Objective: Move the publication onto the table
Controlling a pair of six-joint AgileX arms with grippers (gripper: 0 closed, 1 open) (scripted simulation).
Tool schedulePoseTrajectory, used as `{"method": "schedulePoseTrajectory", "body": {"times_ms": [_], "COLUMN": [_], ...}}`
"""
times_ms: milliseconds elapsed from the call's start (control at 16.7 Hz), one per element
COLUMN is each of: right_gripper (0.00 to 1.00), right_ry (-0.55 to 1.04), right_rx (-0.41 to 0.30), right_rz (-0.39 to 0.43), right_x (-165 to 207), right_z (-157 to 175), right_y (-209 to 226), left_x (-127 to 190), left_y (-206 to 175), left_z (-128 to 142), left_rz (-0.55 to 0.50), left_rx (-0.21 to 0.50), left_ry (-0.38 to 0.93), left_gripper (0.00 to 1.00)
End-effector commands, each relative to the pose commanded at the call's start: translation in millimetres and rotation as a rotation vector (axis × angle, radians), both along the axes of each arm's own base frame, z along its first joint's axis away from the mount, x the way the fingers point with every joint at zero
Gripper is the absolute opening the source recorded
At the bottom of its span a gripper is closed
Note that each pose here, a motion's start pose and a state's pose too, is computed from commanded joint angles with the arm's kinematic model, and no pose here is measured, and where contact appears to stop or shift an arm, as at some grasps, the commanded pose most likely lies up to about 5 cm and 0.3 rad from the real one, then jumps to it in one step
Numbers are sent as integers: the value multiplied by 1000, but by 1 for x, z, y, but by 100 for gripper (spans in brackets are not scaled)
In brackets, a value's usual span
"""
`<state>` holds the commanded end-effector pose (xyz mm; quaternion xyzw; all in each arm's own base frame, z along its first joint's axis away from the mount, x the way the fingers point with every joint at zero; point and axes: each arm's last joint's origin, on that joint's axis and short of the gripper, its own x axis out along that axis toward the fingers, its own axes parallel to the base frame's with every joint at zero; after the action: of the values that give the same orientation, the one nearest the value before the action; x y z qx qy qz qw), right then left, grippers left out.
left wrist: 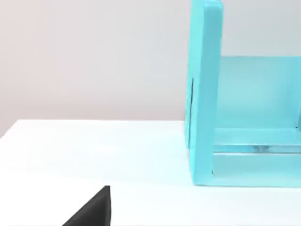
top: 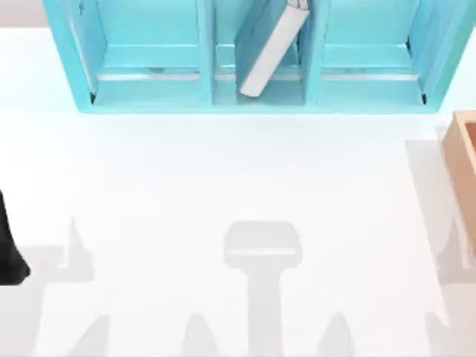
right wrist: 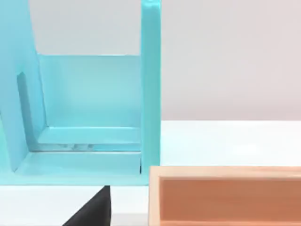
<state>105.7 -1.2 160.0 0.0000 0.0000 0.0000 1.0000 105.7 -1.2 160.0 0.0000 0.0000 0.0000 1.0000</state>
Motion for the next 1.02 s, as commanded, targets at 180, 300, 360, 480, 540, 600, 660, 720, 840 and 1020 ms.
{"method": "schedulePoseTrajectory", "body": {"times_ms": [180,300,360,480,540,600,660,720,840,1020], "right_gripper": [100,100,100,100,100,100,100,100,100,100], "right_ry": [1,5,10,28,41,56,73,93,126,126], "right_rx": [5,32,51,99,124,149,172,192,226,266], "right_rz": [2,12,20,36,45,53,60,66,76,92], "right_x": [0,2,4,11,17,24,32,44,71,121], "right_z": [1,6,10,21,27,33,40,46,56,67], "right_y": [0,2,4,8,11,14,19,24,40,74], "left_x": [0,0,0,0,0,0,0,0,0,0], "left_y": [0,0,0,0,0,0,0,0,0,0], "left_z": [0,0,0,0,0,0,0,0,0,0], "left_rz": [0,0,0,0,0,0,0,0,0,0], "left_rx": [0,0,0,0,0,0,0,0,0,0], "left_ry": [0,0,0,0,0,0,0,0,0,0], "left_gripper": [100,100,100,100,100,100,100,100,100,100]}}
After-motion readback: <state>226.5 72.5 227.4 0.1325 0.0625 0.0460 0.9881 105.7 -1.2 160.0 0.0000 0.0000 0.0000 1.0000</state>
